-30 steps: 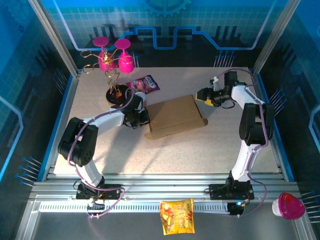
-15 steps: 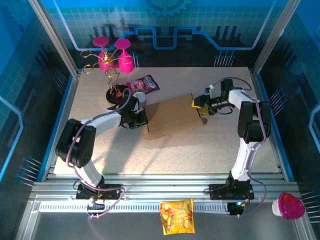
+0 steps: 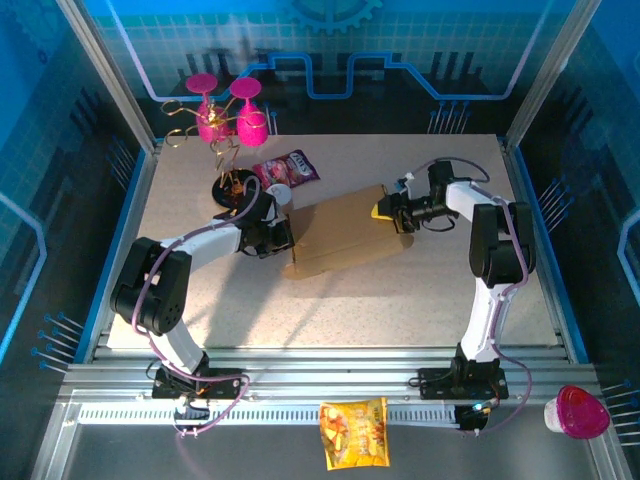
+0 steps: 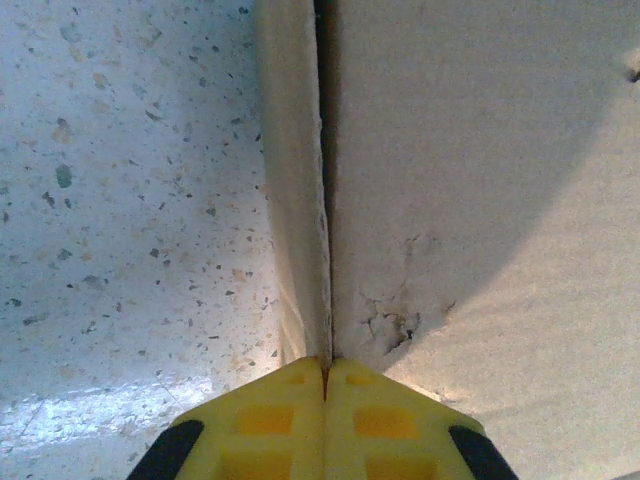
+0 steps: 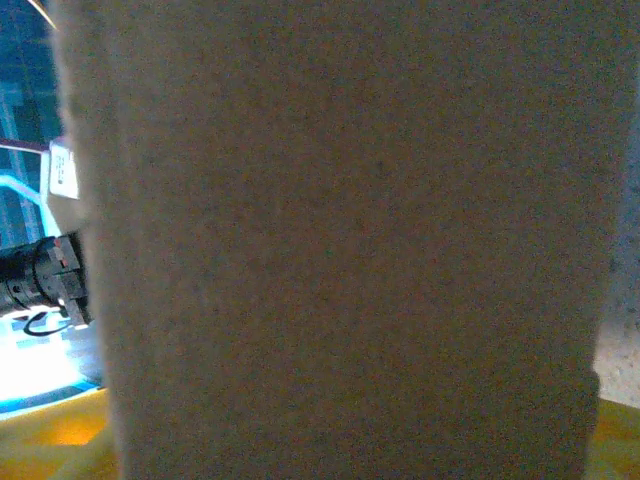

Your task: Fold the paper box

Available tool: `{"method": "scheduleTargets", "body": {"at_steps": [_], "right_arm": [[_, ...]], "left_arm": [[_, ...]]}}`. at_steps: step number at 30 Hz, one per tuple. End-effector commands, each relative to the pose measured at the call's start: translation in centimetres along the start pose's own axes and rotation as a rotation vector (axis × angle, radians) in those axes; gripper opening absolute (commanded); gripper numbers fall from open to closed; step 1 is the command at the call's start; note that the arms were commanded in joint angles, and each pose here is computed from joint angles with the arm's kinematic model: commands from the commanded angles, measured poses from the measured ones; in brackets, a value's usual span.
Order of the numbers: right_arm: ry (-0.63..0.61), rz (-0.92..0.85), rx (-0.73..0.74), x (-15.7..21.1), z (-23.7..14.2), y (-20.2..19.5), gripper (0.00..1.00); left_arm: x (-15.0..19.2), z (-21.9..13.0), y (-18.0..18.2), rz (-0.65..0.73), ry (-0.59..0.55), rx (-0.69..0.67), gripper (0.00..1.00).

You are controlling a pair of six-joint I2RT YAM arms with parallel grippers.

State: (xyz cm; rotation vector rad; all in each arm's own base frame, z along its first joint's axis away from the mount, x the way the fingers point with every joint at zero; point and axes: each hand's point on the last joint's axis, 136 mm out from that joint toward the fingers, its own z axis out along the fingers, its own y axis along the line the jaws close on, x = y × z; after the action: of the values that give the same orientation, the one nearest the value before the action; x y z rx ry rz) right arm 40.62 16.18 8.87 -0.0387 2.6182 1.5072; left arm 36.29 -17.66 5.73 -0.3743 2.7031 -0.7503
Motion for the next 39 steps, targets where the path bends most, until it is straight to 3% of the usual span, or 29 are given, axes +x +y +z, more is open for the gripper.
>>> {"method": "scheduleTargets", "body": {"at_steps": [1,3,7,11,16,20,27,39], "right_arm": [[0.028,0.03,-0.053,1.2,0.7,1.8,0.68],[0.028,0.048,-0.046,1.4,0.7,2.0,0.66],[0.023,0.172,-0.043,1.7,0.5,1.8,0.62],[0.046,0.307,-0.033,2.5,0.6,1.5,0.6],[0.077,0.462,-0.044,3.4,0.4,1.1,0.58],[0.107,0.582,-0.036,4.3,-0.4,1.2,0.55],[0.153,0.7,-0.039,6.5,-1.7,2.0,0.52],[0.147,0.837,-0.066,7.7,-1.8,0.6,0.51]], "left_arm": [[1.6,0.5,3.0,-0.035,0.041,-0.092,0.0],[0.8,-0.2,2.0,-0.032,0.005,-0.06,0.05],[-1.5,-3.5,-0.5,-0.076,-0.113,0.028,0.36],[-3.4,-6.5,-0.7,-0.223,-0.181,0.096,0.58],[-3.6,-7.5,0.6,-0.396,-0.139,0.177,0.6],[-2.8,-7.3,1.4,-0.446,-0.07,0.187,0.61],[-2.2,-4.6,1.4,-0.527,0.003,0.284,0.66],[-0.1,-1.0,1.6,-0.85,0.113,0.387,0.72]]}}
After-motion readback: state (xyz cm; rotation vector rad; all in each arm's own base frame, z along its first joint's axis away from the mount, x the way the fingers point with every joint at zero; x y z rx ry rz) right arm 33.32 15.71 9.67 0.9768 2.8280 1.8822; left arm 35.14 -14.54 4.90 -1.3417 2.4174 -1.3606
